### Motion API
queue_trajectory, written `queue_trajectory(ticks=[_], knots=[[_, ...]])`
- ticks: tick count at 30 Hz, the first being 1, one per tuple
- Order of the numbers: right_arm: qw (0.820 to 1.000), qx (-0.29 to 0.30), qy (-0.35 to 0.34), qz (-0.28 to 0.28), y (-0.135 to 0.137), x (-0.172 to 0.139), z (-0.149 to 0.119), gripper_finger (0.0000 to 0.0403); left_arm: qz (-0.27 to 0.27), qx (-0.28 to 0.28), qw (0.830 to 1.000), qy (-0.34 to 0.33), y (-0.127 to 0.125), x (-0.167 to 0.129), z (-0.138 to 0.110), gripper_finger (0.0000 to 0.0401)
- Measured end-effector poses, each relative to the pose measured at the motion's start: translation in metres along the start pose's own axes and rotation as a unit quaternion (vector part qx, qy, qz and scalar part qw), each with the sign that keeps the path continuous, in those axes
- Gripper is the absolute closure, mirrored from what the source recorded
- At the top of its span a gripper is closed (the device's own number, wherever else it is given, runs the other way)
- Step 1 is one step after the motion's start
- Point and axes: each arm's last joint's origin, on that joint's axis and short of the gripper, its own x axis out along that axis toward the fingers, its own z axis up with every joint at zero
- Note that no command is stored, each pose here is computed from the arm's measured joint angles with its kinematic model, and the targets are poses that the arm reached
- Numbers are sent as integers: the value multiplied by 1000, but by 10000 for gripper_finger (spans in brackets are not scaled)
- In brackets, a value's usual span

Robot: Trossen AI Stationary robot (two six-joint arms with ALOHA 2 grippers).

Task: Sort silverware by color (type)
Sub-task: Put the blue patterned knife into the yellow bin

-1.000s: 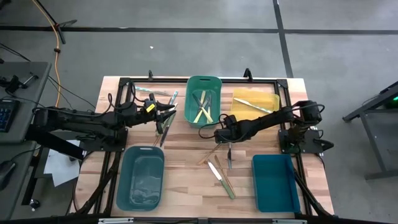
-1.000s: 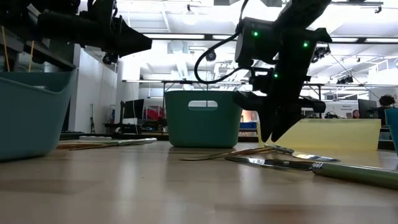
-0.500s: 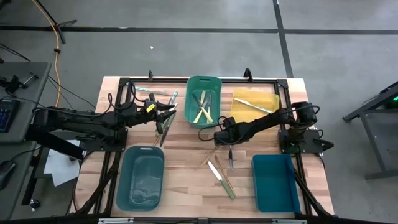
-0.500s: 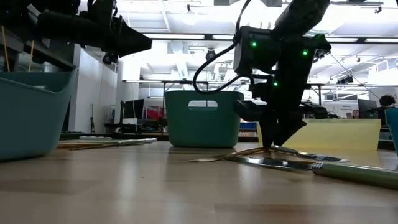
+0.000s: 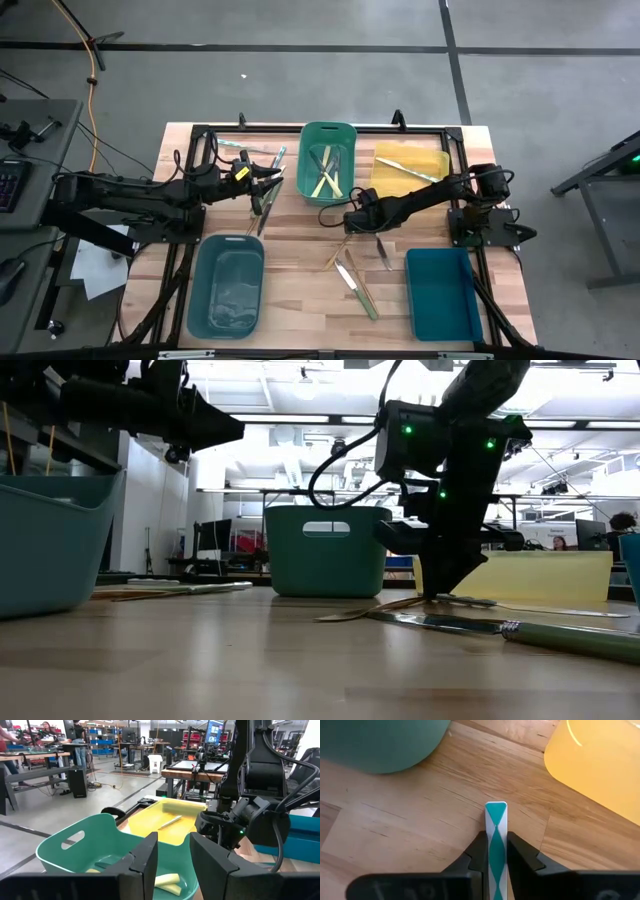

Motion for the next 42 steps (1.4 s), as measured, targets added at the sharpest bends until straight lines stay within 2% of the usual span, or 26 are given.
queue_trajectory(ticks=[16, 20, 25, 32, 42], knots=[[1000, -9, 0, 3, 0, -3, -3, 364, 0, 0, 1000, 0, 0, 0, 0, 293], [1000, -19, 15, 12, -4, -15, -4, 364, 0, 0, 1000, 0, 0, 0, 0, 293], [999, -32, 2, 38, -7, -35, 0, 364, 0, 0, 1000, 0, 0, 0, 0, 293], [991, -70, -10, 116, -10, -70, 6, 364, 0, 0, 1000, 0, 0, 0, 0, 293], [958, -127, -54, 254, -14, -131, -4, 364, -1, -5, 1000, 0, 0, 0, 0, 293]])
